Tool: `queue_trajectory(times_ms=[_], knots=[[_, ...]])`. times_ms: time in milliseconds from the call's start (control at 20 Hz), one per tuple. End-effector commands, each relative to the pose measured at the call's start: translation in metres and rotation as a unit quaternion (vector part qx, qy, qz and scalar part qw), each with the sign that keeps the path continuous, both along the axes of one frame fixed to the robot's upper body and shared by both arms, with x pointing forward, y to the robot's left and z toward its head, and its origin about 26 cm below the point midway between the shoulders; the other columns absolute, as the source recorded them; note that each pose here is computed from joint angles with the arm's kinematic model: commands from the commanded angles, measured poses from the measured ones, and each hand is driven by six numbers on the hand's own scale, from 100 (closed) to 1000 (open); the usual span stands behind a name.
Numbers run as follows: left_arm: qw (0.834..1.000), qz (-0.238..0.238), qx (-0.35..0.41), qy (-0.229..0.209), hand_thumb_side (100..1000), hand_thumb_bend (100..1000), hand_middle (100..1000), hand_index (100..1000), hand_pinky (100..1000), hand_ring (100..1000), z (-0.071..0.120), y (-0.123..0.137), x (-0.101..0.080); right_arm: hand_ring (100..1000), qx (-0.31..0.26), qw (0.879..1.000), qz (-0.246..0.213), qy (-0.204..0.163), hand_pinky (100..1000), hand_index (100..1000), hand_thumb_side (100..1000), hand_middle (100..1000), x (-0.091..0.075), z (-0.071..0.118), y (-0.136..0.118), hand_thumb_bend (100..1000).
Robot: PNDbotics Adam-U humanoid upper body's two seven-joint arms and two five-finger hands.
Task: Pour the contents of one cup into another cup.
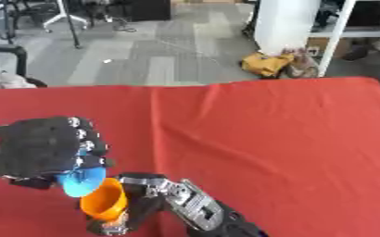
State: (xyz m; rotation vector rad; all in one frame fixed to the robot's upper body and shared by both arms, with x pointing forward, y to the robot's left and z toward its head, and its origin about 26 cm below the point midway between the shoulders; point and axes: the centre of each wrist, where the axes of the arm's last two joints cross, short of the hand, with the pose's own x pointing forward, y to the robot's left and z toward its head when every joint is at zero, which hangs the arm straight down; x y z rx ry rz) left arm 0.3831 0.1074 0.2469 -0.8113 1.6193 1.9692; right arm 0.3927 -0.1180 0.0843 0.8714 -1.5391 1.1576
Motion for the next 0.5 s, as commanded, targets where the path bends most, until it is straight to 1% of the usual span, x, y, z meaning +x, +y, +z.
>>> queue_trajectory(times_ms=[50,500], knots=[[1.0,0.0,0.003,-0.029,100,588,390,733,404,357,0.014,0.0001,-0.0032,518,0.003,1.0,0.0,-0.008,677,751,100,557,0.0027,0.0072,-0.0023,228],[0.999,0.002,0.01,-0.041,100,589,390,734,404,354,0.0146,-0.0006,-0.0039,518,0.003,1.0,0.0,-0.008,677,751,100,557,0.0027,0.007,-0.0024,228]])
